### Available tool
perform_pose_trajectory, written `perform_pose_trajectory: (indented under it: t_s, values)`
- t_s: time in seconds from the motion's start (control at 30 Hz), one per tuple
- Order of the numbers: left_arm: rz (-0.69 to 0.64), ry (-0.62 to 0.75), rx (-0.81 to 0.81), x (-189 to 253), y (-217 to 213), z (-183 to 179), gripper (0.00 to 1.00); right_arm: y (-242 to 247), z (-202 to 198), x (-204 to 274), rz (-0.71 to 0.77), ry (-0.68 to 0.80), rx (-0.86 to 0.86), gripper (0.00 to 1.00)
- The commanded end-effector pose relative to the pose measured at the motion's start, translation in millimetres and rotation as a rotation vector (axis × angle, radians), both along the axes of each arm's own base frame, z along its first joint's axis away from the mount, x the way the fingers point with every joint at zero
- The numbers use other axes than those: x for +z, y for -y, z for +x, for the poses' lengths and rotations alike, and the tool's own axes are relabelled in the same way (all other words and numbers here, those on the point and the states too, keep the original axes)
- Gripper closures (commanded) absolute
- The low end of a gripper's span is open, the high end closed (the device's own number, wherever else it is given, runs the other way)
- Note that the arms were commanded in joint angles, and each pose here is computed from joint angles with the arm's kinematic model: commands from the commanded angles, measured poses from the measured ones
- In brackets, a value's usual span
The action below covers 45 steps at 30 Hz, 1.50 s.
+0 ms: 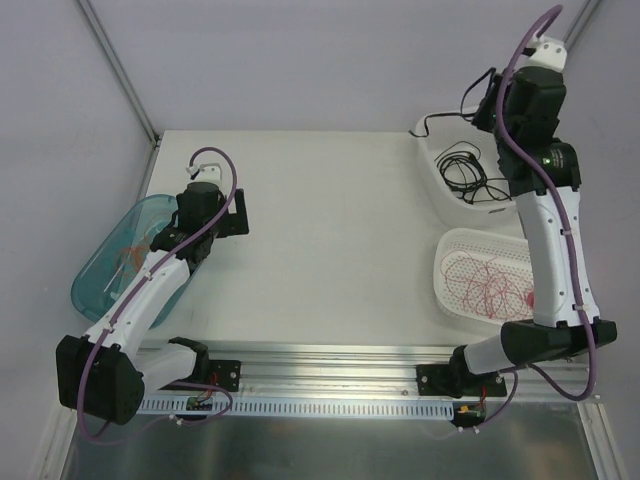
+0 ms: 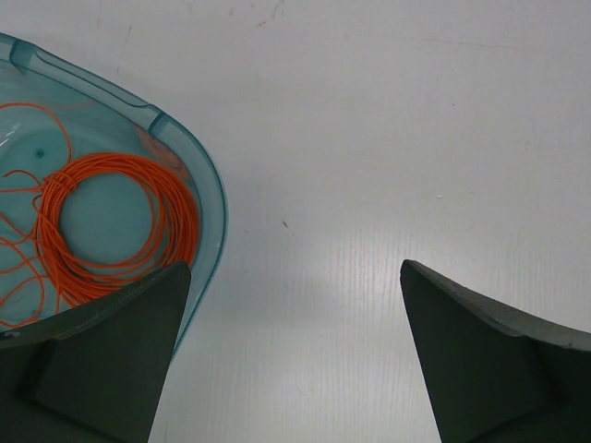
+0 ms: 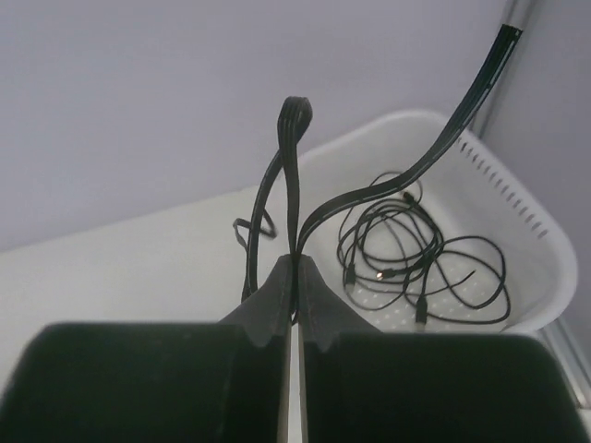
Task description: Untangle the cables
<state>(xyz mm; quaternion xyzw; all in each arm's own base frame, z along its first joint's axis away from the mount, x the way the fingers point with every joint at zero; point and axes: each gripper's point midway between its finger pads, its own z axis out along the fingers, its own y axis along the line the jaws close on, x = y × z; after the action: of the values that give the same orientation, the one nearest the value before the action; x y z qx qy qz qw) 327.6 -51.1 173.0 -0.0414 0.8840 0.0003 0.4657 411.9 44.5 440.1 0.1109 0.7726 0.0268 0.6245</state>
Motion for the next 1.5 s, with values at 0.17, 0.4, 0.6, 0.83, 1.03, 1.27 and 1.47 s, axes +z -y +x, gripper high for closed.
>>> perform_pose_trajectory:
  t_s: [0.17, 0.4, 0.6, 0.83, 1.03, 1.27, 1.47]
  values:
    - [0.001, 0.021, 0.009, 4, -2, 5, 0.01, 63, 39, 61, -0.014, 0.187, -0.072, 0.99]
    - [0.003, 0.016, 0.005, 3, -2, 6, 0.01, 115, 63, 55, 0.016, 0.215, -0.153, 0.99]
    - [-0.004, 0.005, -0.002, 0, 0, 7, 0.01, 146, 74, 22, 0.021, 0.169, -0.214, 0.99]
    - [-0.001, -0.002, 0.000, -3, 0, 8, 0.01, 188, 82, -49, 0.044, 0.031, -0.341, 0.99]
    - [-0.004, -0.009, -0.006, -4, 2, 8, 0.01, 193, 91, -109, 0.079, -0.121, -0.327, 0.99]
    - [-0.008, -0.012, -0.011, -5, 3, 8, 0.01, 161, 101, -193, 0.188, -0.376, -0.164, 0.64]
    - [-0.011, -0.011, -0.014, -4, 4, 8, 0.01, 133, 95, -184, 0.207, -0.353, -0.069, 0.23]
